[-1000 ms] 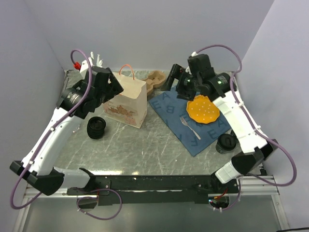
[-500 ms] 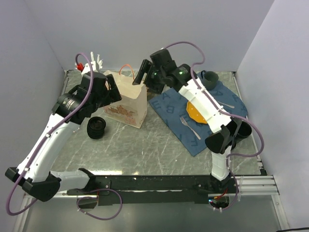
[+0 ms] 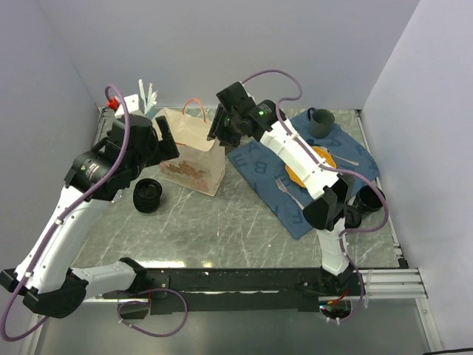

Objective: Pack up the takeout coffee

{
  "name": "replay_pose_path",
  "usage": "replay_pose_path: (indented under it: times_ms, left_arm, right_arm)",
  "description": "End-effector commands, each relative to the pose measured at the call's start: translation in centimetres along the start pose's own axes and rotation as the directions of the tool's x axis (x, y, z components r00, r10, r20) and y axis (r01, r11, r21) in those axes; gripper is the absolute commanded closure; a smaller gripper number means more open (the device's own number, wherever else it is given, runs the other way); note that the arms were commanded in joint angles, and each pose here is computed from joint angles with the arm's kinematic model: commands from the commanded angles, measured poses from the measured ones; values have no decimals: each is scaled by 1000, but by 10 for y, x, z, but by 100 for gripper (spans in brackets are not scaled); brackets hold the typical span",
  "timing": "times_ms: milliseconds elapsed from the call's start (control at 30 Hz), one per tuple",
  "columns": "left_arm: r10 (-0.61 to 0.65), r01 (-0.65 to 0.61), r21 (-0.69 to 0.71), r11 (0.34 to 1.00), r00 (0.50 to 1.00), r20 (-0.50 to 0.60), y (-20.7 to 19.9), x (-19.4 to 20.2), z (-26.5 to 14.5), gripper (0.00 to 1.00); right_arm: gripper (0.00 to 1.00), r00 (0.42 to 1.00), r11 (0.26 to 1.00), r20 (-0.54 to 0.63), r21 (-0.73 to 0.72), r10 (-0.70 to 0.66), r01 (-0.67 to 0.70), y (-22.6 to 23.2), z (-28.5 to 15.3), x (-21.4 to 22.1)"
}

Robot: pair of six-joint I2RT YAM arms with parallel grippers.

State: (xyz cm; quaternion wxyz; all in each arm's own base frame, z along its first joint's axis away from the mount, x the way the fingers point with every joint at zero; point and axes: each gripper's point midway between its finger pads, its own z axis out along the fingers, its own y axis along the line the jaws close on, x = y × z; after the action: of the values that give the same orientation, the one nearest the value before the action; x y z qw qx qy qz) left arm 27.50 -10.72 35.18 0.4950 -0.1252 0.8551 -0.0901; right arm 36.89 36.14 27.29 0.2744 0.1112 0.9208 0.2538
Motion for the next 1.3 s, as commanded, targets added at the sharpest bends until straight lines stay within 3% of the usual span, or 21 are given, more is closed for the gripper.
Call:
replay_pose_path:
  times_ms: [0,167,500,667,867,1100,1267]
  left_arm:
    - [3,14,-84,996,981,194,18,-59,-31,2]
    - [0,38,-122,992,956,294,27,-93,-55,2]
    - [76,-12,-226,974,957,281,48,-77,-43,4]
    - [84,-54,-140,989,972,220,26,-65,-31,5]
    - [88,-54,-152,987,969,229,26,-68,-31,5]
    - [90,-82,-66,994,987,134,2,-51,-15,5]
    - [97,-95,-28,995,987,125,-10,-52,-9,5]
  right_arm:
    - [56,997,997,65,-66,-32,36,18,-15,-13]
    - [66,997,995,56,-76,-53,57,17,-21,-6]
    - [99,996,991,54,-115,-64,70,23,-36,-6]
    - [100,997,988,-20,-132,-81,77,19,-52,12]
    - [100,995,987,-54,-144,-86,77,-7,-86,38]
    - [100,978,984,-120,-73,-173,166,-52,-123,64]
    - [99,976,983,-125,-45,-180,176,-88,-134,84]
